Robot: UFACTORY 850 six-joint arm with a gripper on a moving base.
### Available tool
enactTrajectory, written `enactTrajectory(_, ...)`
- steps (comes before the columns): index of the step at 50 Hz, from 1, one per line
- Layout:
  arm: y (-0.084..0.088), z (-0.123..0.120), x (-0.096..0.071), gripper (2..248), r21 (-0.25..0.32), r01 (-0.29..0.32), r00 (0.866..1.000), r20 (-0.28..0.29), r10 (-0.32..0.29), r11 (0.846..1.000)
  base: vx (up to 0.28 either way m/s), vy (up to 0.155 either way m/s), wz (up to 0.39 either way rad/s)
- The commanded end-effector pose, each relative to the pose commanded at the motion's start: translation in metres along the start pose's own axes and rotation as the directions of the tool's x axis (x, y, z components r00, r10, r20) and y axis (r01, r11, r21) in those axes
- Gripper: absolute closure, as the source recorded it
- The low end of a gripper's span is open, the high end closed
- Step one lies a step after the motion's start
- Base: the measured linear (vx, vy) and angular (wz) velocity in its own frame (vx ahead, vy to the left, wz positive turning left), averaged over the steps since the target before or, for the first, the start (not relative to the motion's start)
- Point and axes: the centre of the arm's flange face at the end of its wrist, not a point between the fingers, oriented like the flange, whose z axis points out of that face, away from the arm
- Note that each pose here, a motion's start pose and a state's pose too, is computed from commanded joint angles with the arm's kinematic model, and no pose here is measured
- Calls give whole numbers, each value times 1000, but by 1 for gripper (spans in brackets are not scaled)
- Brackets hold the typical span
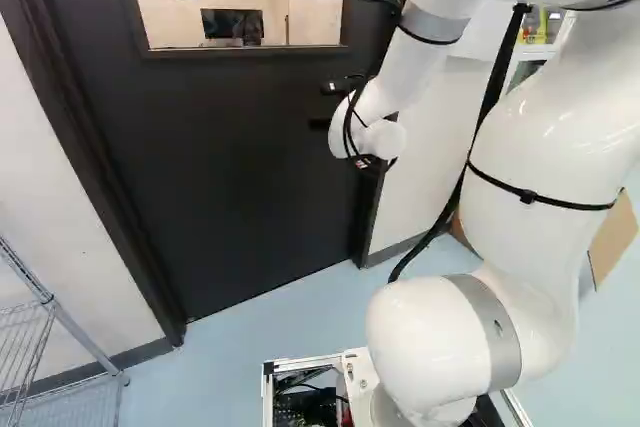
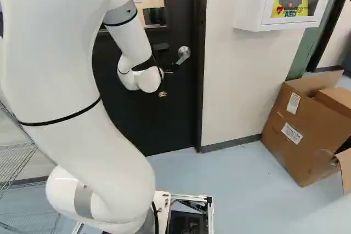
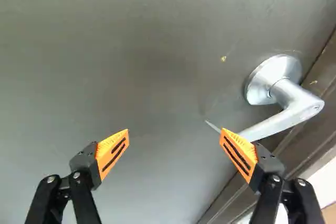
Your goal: Open the door and move inside
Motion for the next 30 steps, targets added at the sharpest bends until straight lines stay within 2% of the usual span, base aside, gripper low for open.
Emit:
enactTrajectory(14,0,0,-15,3,1,-6,999,33,6,1000,0,0,0)
enactTrajectory(30,-4,-13,-32,3,3,-12,998,69,11,1000,0,0,0)
